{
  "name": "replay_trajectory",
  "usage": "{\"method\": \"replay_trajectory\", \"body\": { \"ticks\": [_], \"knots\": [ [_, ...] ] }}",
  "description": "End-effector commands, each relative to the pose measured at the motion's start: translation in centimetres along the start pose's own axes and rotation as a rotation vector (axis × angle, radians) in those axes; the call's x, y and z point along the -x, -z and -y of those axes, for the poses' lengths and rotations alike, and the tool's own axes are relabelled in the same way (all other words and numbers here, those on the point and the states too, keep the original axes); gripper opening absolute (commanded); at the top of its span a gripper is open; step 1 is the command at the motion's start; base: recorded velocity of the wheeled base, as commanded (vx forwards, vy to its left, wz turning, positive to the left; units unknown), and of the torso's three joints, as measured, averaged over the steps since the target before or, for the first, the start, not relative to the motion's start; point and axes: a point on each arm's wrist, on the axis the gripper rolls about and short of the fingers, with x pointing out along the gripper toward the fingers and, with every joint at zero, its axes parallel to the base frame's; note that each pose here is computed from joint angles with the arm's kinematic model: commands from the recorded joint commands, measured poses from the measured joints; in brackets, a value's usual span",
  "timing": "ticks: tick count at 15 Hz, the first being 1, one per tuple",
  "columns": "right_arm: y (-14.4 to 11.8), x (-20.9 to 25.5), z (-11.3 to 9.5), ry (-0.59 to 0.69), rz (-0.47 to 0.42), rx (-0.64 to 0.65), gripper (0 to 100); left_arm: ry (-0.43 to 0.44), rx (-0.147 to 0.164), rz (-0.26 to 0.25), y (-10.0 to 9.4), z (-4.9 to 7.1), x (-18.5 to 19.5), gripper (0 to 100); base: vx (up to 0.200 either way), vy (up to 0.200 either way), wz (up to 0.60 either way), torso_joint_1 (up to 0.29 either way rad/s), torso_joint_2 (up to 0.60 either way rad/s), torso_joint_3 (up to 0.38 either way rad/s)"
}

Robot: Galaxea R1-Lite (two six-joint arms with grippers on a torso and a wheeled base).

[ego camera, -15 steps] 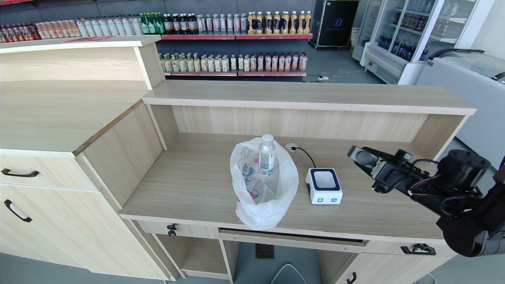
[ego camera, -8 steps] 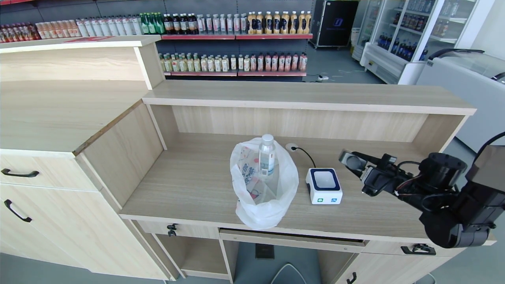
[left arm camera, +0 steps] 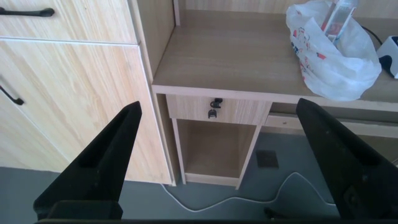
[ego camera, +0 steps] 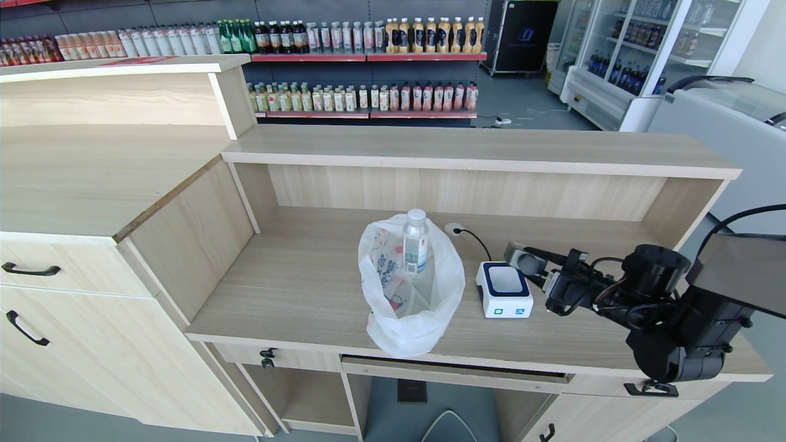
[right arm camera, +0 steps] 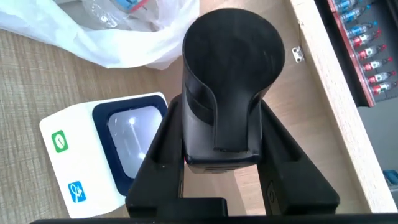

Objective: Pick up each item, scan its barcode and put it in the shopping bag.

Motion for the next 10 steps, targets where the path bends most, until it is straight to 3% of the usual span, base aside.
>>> {"method": "replay_trajectory", "body": {
  "ticks": [1,10],
  "knots": [
    [0.24,-0.23,-0.81,-0.021,0.009,-0.010,0,0.000,0.000,0.001,0.00,0.00,0.00,100,0.000,0.000,0.00,0.000,0.00,0.000],
    [0.83,-1.23,-0.82,-0.023,0.074,0.029,0,0.000,0.000,0.001,0.00,0.00,0.00,100,0.000,0.000,0.00,0.000,0.00,0.000]
  ]
}}
